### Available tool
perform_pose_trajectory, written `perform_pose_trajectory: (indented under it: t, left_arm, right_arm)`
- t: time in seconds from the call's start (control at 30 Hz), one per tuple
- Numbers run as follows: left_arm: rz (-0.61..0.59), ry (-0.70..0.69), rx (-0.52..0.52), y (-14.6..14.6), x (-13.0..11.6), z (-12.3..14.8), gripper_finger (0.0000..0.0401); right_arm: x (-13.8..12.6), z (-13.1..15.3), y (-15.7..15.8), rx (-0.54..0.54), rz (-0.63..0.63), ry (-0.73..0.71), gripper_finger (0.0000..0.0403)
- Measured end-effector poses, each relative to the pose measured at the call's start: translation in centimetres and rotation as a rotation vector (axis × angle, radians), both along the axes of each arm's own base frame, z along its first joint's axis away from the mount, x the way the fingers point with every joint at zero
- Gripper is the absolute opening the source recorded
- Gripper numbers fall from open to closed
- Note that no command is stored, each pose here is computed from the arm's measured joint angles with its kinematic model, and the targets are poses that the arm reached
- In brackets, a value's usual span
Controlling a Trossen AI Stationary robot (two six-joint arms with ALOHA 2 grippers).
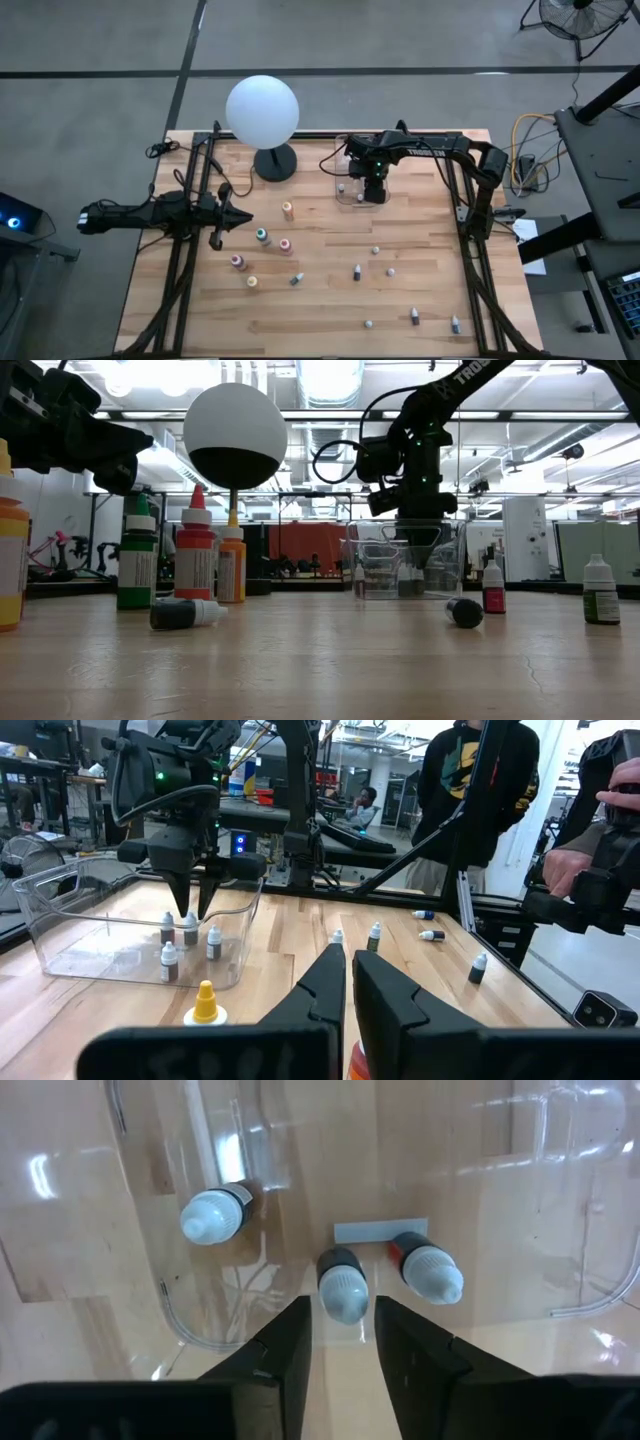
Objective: Pick & Place food coloring
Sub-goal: Put the small dark blue food coloring bottle into the transparent bin
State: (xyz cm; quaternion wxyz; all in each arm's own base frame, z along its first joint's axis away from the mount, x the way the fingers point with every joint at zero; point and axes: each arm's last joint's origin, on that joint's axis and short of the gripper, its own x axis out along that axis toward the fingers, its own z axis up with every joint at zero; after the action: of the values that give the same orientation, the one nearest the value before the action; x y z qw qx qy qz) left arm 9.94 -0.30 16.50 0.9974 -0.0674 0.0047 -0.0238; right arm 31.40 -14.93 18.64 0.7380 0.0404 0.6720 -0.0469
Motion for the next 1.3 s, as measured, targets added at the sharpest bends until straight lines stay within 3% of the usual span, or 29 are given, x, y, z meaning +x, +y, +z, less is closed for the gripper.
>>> perform_pose_trajectory:
  t: [0.27,0.63,0.8,1.3]
  left_arm:
    - [0.000,0.000,0.000,0.0,0.0,0.0,0.0000]
    - [0.000,0.000,0.000,0.0,0.0,0.0,0.0000]
    - [0.000,-0.001,0.000,0.0,0.0,0.0,0.0000]
    - [0.000,0.000,0.000,0.0,0.0,0.0,0.0000]
  right_arm:
    - [0.2,0.5,0.0,0.001,-0.020,-0.001,0.0106]
    - [0.1,5.2,1.1,-0.013,-0.080,-0.047,0.0139]
    - [-0.1,7.3,2.6,-0.074,-0.093,-0.087,0.0158]
    - [-1.4,10.6,7.3,-0.099,-0.171,-0.123,0.0273]
